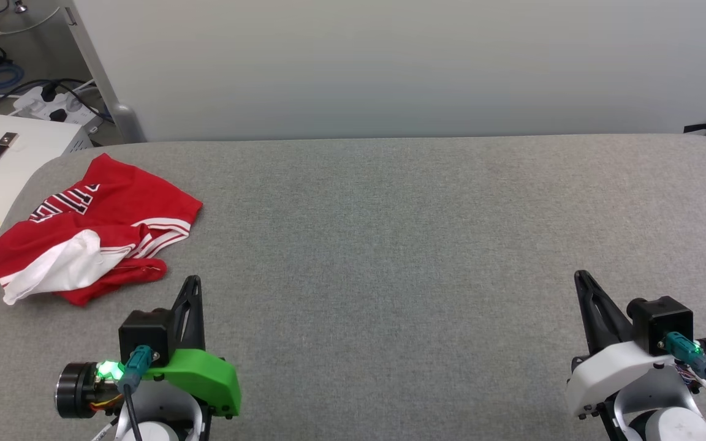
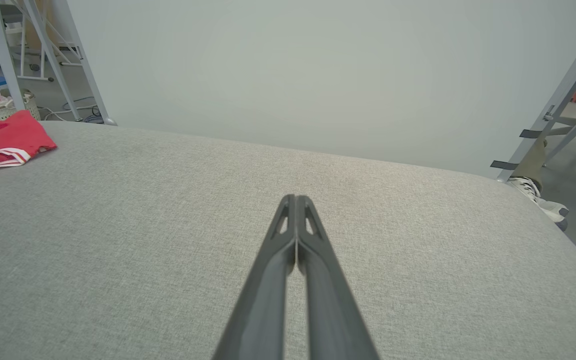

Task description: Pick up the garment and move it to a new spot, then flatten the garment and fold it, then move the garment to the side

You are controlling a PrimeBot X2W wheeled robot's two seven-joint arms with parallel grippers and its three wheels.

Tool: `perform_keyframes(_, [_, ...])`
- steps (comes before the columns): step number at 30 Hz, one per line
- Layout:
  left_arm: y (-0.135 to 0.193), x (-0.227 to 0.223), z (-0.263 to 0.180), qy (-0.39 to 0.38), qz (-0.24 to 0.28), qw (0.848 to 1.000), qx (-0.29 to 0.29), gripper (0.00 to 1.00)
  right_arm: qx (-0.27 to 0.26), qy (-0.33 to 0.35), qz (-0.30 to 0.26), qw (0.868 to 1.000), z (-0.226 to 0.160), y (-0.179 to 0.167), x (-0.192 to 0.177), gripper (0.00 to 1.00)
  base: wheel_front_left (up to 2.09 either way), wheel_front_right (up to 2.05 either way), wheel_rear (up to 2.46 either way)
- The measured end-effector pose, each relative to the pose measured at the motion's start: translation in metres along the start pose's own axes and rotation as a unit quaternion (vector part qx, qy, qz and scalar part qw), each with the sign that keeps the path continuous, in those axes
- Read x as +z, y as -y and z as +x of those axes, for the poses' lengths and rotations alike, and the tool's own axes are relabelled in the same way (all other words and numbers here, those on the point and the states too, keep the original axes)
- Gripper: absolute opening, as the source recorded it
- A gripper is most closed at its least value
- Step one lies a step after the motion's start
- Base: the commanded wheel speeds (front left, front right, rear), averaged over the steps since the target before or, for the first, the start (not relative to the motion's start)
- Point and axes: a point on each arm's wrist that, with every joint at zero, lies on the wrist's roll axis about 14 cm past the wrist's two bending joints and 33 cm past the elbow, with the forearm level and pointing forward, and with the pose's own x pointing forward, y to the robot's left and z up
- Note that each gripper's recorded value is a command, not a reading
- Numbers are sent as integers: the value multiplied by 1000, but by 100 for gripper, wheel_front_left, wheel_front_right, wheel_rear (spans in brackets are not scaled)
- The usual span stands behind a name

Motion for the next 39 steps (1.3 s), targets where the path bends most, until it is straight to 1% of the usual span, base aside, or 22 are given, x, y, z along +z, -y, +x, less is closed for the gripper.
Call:
perform_keyframes(25, [0, 0, 0, 0, 0, 1000, 0, 0, 0, 0, 0, 1000, 0, 0, 0, 0, 0, 0, 0])
perform_keyframes(26, [0, 0, 0, 0, 0, 1000, 0, 100, 0, 0, 0, 1000, 0, 0, 0, 100, 0, 0, 0])
perform_keyframes(39, [2, -3, 0, -1, -5, 1000, -2, 100, -4, 3, 2, 1000, 0, 3, 0, 100, 0, 0, 0])
